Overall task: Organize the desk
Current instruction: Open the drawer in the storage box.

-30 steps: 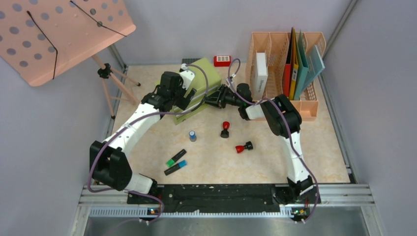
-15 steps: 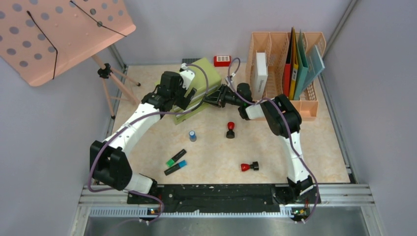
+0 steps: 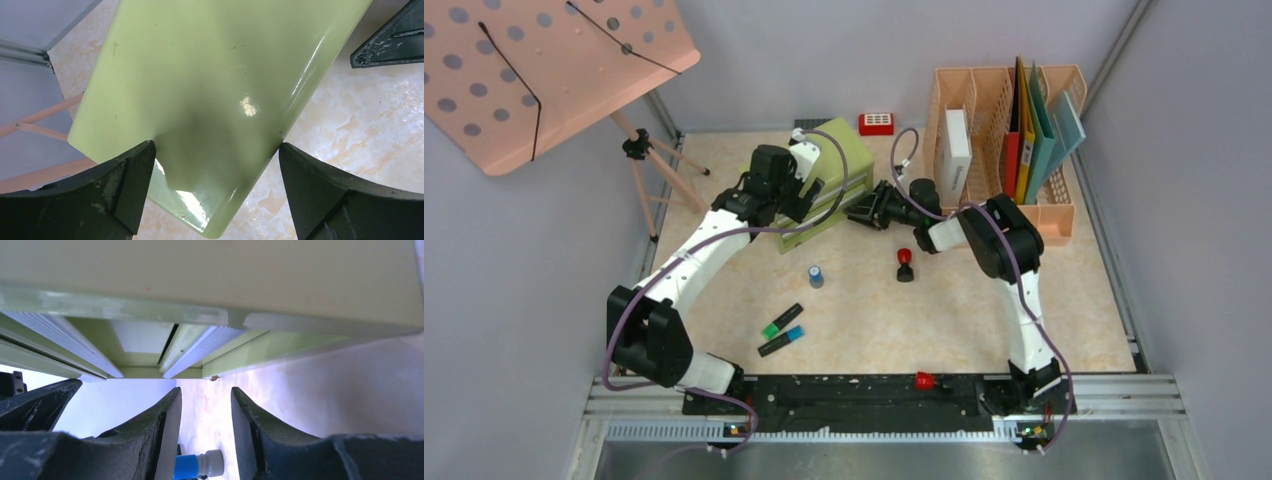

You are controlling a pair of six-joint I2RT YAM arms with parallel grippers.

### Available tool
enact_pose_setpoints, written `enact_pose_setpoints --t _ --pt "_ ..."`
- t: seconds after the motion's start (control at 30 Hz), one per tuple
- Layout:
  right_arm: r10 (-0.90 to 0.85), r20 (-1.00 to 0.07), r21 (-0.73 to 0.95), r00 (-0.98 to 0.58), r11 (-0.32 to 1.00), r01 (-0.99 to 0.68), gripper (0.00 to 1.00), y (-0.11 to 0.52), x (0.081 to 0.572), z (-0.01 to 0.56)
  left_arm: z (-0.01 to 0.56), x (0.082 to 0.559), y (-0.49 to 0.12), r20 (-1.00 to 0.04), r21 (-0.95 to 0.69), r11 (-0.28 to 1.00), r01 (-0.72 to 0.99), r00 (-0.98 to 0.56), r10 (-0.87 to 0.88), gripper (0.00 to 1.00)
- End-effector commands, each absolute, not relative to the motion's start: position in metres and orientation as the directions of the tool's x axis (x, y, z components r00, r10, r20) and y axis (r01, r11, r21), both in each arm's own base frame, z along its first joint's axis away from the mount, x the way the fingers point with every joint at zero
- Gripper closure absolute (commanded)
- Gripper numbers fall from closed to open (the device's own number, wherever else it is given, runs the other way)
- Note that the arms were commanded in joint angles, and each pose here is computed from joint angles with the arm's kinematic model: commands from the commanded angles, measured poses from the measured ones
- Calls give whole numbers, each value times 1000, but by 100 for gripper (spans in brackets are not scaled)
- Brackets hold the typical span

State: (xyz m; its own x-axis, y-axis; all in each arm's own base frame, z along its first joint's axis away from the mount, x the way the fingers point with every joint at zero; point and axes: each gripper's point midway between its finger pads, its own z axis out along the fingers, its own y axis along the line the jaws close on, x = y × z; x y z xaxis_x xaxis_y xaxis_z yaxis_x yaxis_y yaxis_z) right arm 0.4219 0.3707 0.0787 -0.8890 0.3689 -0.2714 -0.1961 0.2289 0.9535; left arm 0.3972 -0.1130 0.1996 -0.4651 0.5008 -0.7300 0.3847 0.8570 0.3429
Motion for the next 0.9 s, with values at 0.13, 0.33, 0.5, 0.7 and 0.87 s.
enact_pose_setpoints --t 0.13,0.33,0.5,0.7,0.87 --pt "473 -299 953 -829 201 -228 60 357 429 93 168 390 -106 -679 267 889 371 -582 447 4" --pt "494 -277 961 -824 153 -232 61 361 440 102 162 393 -114 -666 215 904 369 -622 412 4" --pt "519 -267 964 -812 145 -225 63 357 451 98 157 390 -117 -653 195 902 385 -635 413 4" --pt "545 -253 968 -799 143 -209 64 350 456 93 154 387 -120 -643 178 899 400 -645 414 4" --pt "540 -242 970 -807 161 -182 65 350 456 86 153 386 -122 -641 169 897 408 -646 415 4"
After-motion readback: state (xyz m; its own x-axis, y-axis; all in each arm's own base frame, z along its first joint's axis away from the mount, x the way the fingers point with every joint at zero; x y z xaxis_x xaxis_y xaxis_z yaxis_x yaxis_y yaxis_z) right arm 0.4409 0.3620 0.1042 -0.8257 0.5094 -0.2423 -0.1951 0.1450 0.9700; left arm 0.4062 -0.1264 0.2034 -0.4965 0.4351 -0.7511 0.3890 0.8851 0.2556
